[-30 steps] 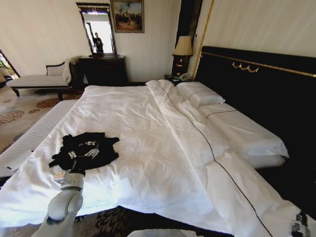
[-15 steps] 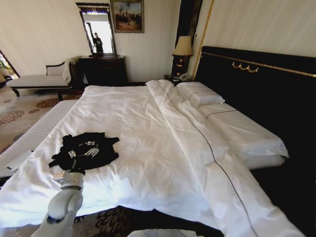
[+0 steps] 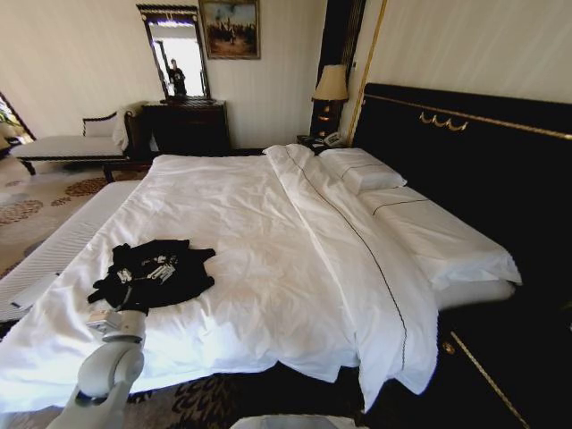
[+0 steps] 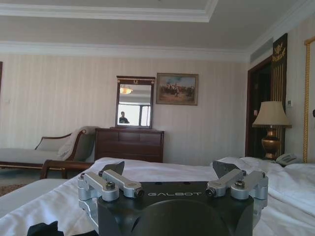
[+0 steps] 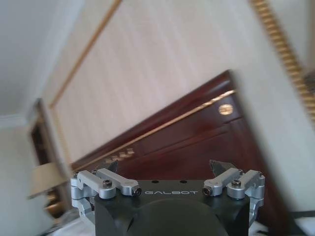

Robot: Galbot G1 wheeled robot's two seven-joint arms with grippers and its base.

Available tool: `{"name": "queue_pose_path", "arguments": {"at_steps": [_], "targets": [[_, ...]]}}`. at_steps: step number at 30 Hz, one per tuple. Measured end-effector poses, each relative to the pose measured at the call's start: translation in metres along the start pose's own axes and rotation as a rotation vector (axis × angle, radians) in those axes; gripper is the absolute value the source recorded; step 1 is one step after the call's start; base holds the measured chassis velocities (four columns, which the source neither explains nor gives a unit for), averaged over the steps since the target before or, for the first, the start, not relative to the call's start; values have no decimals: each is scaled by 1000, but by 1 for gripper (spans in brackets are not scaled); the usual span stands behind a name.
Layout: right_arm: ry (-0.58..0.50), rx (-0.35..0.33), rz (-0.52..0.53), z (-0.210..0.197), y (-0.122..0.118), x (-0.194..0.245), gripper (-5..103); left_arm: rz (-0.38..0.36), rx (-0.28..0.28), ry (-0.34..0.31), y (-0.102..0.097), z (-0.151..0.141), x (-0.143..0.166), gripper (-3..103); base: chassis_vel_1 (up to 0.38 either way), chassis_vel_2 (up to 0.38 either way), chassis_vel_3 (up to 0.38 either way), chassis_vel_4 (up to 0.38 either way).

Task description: Fold the clothes on the bed.

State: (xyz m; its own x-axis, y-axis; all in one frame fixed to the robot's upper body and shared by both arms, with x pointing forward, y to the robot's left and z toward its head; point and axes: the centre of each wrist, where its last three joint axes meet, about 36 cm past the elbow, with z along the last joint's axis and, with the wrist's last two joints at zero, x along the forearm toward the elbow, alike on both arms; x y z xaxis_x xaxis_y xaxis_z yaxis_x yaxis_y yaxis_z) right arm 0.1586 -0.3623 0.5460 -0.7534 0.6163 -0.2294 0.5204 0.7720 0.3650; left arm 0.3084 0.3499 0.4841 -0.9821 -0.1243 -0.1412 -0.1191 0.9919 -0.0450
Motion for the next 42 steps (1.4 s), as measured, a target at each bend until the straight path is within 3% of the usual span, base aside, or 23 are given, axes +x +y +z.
{"name": "queue_pose_path", "arguments": {"at_steps": [6,12,16,26,30,42], "targets": [[1,-64,-275,7,14,-16,100,6,-14,35,3,-28,-6,100,0,0,0,0],[11,-86,-404,27,12,-42,100,7,-21,30,7,-57,1,100,0,0,0,0],[52,-88,-536,47,20,-72,100,-32,-32,18,13,-78,12,100,0,0,0,0],[69,-100,-603,69,34,-112,100,-114,-59,21,26,-95,41,100,0,0,0,0],[58,-89,-649,85,46,-126,100,-158,-108,46,31,-90,61,100,0,0,0,0],[26,-95,-740,114,65,-130,100,-249,-119,56,17,-81,86,100,0,0,0,0]]}}
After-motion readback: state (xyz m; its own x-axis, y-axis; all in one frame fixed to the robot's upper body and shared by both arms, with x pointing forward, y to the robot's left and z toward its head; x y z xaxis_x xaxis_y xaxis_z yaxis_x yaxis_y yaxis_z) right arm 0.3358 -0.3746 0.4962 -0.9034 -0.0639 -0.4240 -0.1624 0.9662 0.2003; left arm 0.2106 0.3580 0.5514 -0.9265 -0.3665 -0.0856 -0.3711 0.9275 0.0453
